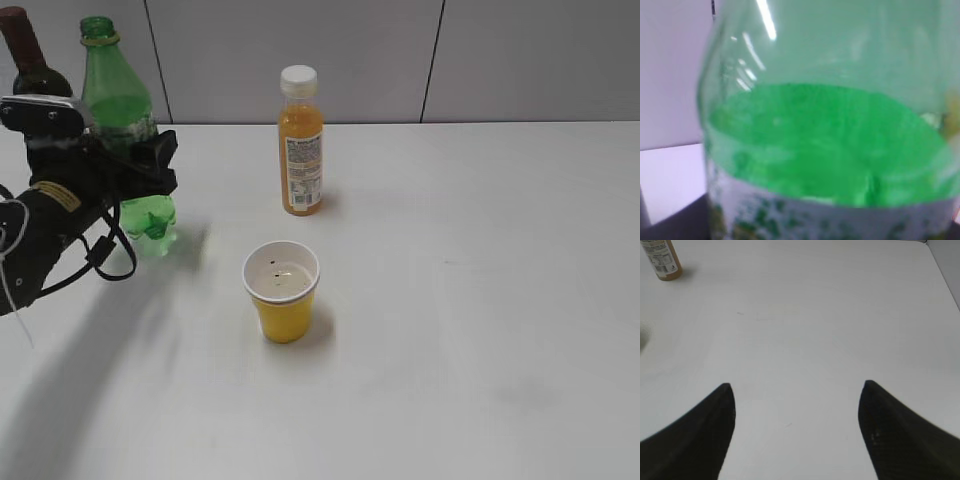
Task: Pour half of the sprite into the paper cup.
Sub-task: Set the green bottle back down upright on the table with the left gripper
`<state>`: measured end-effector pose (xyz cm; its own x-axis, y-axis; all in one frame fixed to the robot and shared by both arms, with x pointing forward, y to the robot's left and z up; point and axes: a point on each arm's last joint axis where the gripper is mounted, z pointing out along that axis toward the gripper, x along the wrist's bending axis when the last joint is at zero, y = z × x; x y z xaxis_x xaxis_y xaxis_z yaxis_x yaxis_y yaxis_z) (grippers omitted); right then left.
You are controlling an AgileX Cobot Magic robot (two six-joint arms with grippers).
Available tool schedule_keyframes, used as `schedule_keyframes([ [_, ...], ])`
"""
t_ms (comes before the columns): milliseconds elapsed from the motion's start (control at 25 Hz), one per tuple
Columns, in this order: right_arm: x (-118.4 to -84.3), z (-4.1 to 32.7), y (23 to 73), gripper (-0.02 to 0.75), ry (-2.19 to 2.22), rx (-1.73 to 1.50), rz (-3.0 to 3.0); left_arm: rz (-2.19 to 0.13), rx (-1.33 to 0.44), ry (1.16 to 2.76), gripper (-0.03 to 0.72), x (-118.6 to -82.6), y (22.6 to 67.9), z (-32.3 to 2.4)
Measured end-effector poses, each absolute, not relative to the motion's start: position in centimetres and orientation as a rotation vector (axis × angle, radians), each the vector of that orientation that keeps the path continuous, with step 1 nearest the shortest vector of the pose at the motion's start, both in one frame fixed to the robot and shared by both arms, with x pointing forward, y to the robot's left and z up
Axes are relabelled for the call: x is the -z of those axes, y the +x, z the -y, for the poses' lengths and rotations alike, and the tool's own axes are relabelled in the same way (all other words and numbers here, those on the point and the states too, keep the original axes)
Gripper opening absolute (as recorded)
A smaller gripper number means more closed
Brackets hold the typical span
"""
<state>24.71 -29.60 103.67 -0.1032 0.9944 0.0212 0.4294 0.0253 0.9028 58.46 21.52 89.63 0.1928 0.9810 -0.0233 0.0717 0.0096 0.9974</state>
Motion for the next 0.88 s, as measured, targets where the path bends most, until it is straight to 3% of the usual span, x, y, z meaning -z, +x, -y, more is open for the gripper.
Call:
schedule_keyframes([
  [320, -103.7, 29.6, 24.7, 0.578, 1.477, -1.042, -1.616, -1.107, -1.024, 1.307, 0.477, -88.5, 61.2, -20.8],
  [880, -103.7, 29.6, 24.7, 0.578, 1.477, -1.042, -1.616, -1.109, -1.029, 1.316, 0.477, -87.2, 61.3, -20.8],
])
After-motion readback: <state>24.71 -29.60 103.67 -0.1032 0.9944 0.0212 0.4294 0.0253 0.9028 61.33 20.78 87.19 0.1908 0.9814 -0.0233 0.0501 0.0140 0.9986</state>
